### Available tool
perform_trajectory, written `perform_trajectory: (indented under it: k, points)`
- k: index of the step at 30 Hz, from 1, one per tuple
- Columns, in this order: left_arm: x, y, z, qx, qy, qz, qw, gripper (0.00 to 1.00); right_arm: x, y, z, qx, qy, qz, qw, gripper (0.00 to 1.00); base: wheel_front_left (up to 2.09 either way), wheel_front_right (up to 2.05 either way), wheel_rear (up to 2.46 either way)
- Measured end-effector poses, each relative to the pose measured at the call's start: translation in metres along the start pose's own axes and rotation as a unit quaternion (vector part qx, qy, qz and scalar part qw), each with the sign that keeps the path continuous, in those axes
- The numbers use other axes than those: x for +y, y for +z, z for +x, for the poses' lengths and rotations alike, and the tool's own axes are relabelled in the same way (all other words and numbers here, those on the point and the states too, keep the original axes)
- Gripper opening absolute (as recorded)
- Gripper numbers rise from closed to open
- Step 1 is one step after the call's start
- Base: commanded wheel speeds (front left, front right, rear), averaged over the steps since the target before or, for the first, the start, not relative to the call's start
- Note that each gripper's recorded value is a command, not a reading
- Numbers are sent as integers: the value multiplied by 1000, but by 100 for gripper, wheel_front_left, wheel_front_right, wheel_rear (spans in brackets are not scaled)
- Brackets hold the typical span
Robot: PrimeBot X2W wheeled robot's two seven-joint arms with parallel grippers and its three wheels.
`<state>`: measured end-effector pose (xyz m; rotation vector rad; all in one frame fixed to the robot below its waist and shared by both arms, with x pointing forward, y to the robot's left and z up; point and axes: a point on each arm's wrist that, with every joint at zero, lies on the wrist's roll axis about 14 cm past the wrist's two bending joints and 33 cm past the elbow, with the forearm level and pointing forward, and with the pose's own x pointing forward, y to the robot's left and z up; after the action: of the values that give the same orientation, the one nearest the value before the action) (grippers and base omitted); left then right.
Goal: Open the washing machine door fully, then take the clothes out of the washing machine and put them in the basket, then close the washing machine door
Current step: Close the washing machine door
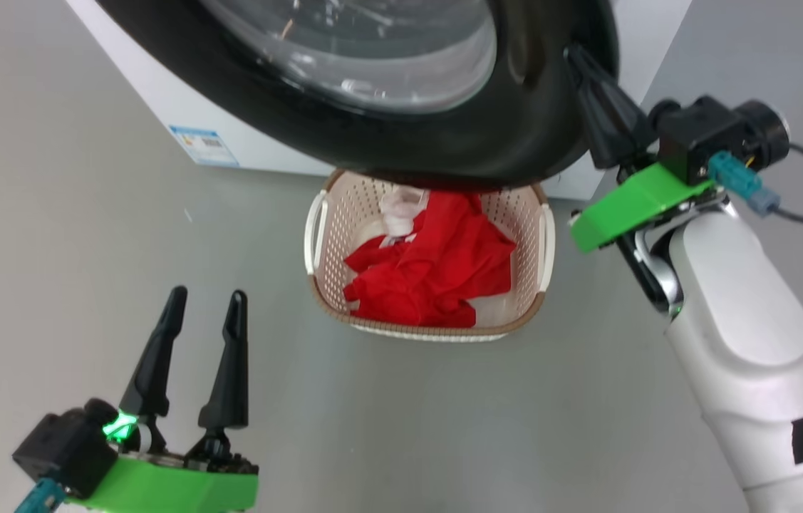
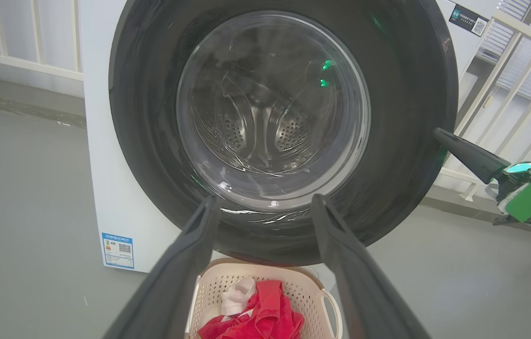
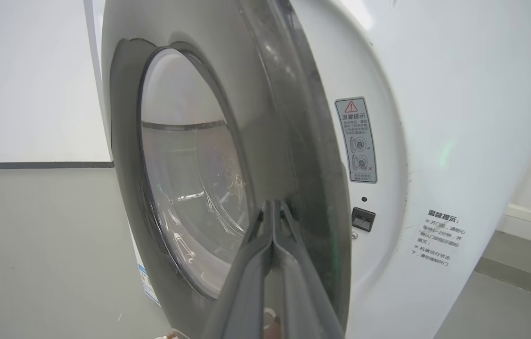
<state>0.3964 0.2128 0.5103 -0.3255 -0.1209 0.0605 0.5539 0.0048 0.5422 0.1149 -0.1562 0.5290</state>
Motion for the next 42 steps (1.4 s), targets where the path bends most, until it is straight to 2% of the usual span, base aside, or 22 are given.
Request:
perform_trajectory:
  k: [19,28,42]
  points:
    - [-2,-33,35,27,-11,-3,1000,100,-39,-31,57,-2,-22,-11,1000,0,0,0,0]
    - [2,-46,39,42,-6,-2,999,100,-45,-42,83,2,-21,-16,1000,0,0,0,0]
    - [8,-42,39,36,6,-3,999,100,-43,-39,90,-6,-21,-9,1000,0,0,0,0]
